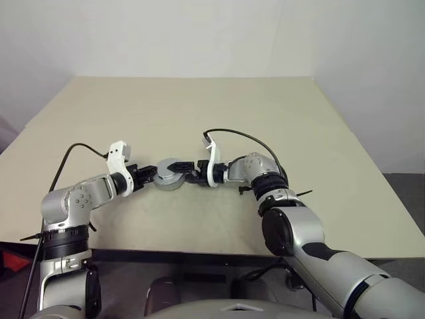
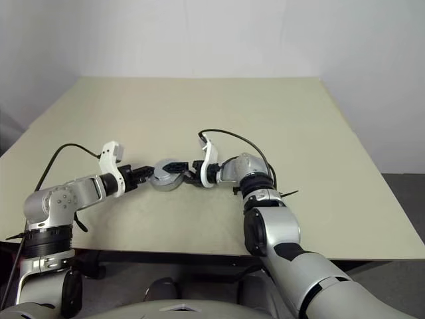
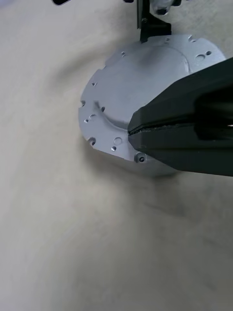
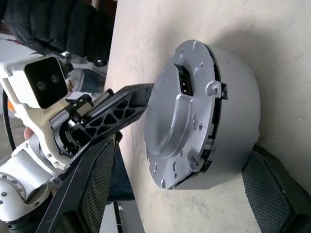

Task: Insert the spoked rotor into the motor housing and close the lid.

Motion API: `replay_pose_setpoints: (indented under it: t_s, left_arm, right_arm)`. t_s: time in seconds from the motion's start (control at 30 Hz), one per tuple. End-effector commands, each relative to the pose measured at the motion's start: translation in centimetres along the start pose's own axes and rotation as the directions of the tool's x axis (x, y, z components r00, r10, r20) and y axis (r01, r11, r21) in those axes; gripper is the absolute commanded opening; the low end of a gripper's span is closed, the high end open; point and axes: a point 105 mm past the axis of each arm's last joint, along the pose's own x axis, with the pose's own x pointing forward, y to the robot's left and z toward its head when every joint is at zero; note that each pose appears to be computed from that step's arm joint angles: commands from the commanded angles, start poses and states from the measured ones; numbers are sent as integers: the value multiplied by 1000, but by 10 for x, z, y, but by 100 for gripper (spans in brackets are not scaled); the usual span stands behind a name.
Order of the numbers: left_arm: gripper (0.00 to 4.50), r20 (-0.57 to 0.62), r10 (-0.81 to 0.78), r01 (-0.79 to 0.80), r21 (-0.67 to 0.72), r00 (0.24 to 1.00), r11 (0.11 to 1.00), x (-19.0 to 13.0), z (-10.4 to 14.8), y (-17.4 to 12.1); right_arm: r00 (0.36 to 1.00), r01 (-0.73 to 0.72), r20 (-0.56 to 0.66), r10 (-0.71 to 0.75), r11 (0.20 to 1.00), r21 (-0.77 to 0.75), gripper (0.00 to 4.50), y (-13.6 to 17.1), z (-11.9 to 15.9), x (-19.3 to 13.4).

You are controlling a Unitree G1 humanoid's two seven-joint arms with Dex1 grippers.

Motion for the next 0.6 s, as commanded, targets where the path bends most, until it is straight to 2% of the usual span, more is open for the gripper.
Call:
replay_pose_setpoints:
  t_s: [0.03, 0.27, 0.6]
  left_arm:
    - [0, -44, -36, 36, -7, 998, 999, 6, -10, -8]
    - [0, -38, -30, 30, -7, 999, 1000, 5, -10, -7]
    - [0, -28, -30, 30, -10, 999, 999, 6, -8, -8]
  right_arm:
    - [982, -182, -48, 182, 983, -12, 449, 51, -10, 30]
    - [980, -195, -42, 195, 981, 5, 449, 58, -14, 41]
    - [996, -88, 17, 88, 996, -10, 449, 53, -4, 49]
